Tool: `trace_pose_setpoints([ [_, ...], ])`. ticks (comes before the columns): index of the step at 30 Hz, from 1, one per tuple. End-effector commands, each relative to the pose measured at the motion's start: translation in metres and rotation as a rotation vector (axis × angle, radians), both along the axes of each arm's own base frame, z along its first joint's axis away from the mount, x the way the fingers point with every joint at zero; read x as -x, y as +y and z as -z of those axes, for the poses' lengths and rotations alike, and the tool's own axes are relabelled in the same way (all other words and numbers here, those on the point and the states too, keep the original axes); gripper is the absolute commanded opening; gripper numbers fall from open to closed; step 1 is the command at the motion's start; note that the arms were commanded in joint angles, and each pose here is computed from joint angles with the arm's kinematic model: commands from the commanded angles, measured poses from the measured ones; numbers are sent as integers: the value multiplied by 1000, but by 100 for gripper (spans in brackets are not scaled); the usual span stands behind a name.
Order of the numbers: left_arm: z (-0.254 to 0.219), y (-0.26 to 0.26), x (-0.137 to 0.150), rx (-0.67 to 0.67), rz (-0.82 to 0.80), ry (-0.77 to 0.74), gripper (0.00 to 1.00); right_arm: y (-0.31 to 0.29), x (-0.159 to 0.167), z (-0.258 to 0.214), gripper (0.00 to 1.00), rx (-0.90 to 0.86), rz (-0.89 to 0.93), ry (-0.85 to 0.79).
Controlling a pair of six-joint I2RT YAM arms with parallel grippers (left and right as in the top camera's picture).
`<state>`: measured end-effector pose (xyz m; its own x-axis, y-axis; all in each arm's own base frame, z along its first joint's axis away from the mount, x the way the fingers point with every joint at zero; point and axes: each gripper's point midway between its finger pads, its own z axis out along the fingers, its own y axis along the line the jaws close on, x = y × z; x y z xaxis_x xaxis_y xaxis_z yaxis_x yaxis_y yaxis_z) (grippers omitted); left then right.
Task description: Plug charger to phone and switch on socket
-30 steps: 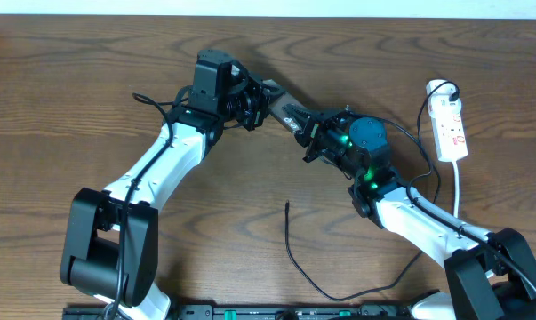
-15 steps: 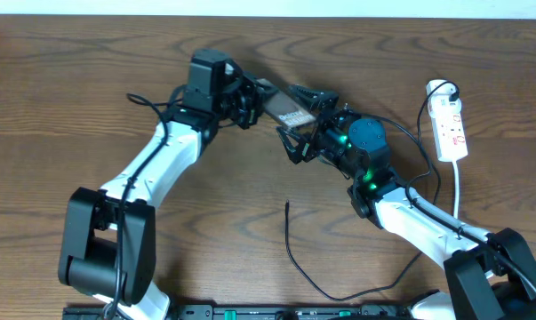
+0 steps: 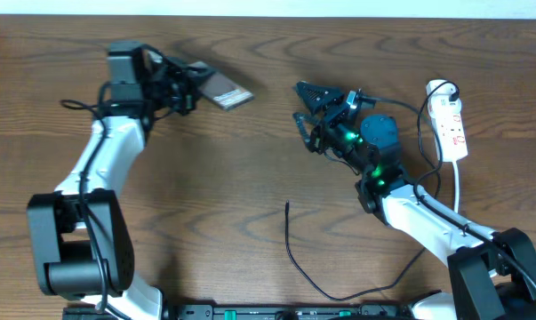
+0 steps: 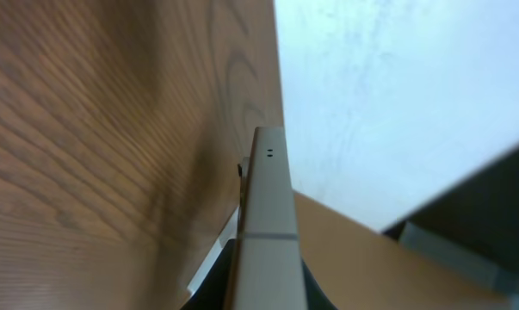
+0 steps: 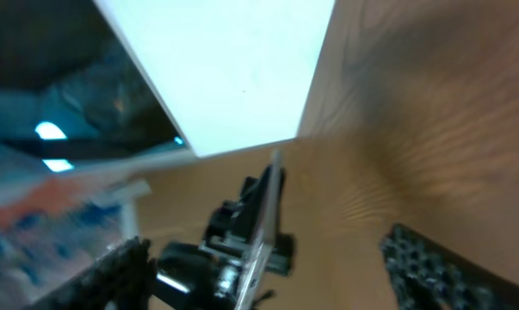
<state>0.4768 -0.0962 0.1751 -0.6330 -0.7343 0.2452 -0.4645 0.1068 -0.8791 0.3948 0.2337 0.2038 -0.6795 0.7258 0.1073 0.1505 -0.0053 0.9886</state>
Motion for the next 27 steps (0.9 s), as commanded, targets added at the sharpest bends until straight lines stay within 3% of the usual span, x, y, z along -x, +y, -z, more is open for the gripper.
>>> trace_pose_setpoints([
  [1, -35, 5, 19, 15, 219, -219, 7, 3, 4, -8, 74, 263, -101, -295],
  [3, -42, 13, 25, -8, 285, -318, 8, 5, 6, -10, 75, 326, -131, -380],
  [6, -48, 24, 31, -35, 338, -422, 7, 15, 14, -15, 99, 402, -220, -498],
  [18, -48, 50, 27, -87, 293, -464, 7, 9, 28, 8, 99, 814, -517, -222],
  [27, -48, 53, 27, -90, 292, -470, 7, 22, 99, 49, 99, 922, -776, -76],
])
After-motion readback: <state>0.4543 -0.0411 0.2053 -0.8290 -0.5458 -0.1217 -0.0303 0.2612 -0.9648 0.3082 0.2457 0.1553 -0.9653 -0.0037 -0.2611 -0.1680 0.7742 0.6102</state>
